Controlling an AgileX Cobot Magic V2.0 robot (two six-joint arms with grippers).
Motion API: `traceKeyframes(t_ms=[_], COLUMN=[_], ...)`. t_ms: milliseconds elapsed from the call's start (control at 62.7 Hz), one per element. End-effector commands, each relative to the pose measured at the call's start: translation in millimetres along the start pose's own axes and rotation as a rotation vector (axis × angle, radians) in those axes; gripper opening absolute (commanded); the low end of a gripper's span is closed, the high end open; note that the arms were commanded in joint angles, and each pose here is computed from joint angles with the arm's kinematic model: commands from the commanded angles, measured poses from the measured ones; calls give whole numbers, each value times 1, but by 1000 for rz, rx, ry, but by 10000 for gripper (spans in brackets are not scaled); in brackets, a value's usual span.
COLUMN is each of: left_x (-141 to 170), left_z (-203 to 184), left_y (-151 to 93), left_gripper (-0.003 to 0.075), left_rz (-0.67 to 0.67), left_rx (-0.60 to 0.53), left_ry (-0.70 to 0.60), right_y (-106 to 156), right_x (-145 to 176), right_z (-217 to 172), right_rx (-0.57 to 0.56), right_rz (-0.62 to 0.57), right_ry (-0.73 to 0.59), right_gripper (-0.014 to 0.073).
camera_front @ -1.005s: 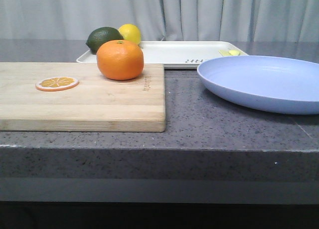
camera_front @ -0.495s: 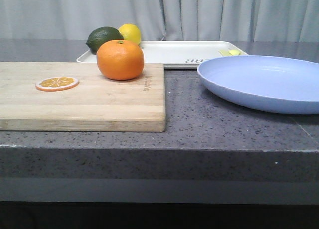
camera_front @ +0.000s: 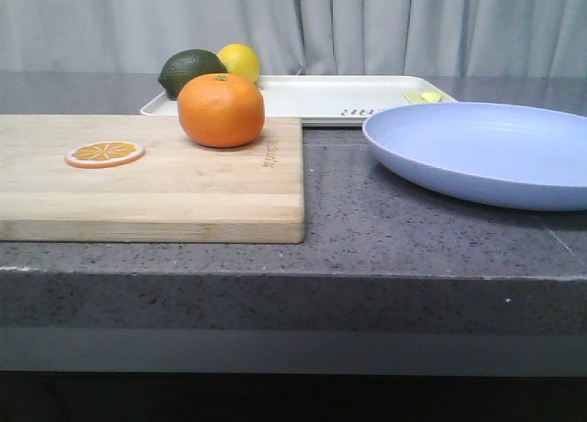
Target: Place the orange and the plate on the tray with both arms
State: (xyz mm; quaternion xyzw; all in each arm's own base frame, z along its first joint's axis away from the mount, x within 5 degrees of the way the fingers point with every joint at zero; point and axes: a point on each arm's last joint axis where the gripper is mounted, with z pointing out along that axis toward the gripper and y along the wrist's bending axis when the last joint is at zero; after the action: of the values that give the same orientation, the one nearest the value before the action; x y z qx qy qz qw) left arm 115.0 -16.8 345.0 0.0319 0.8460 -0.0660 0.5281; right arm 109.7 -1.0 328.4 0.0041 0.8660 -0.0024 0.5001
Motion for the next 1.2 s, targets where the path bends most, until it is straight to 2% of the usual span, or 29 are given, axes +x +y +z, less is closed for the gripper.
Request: traceKeyframes(t_ms=[0, 223, 447, 702, 925, 1181], left_x=[-21, -39, -54, -64, -71, -65], left_z=[4, 37, 83, 145, 186, 220], left_y=[-11, -48, -99, -133, -150, -162], left_gripper=[640, 640, 640, 640, 640, 640], left_rz=[28, 124, 220, 278, 301, 310], left_rx=[77, 259, 380, 381, 370, 364], left_ry=[-104, -40, 37, 128, 168, 218], right_y=[5, 19, 21, 21, 21, 21], right_x=[-12, -10, -10, -10, -10, -10], right_z=[-3, -4, -4, -4, -4, -4], right_rx=[-43, -154, -171, -171, -171, -171], right_rz=[-54, -131, -140, -140, -140, -140], right_ry=[-72, -67, -67, -67, -67, -67], right_gripper=[645, 645, 645, 645, 645, 645])
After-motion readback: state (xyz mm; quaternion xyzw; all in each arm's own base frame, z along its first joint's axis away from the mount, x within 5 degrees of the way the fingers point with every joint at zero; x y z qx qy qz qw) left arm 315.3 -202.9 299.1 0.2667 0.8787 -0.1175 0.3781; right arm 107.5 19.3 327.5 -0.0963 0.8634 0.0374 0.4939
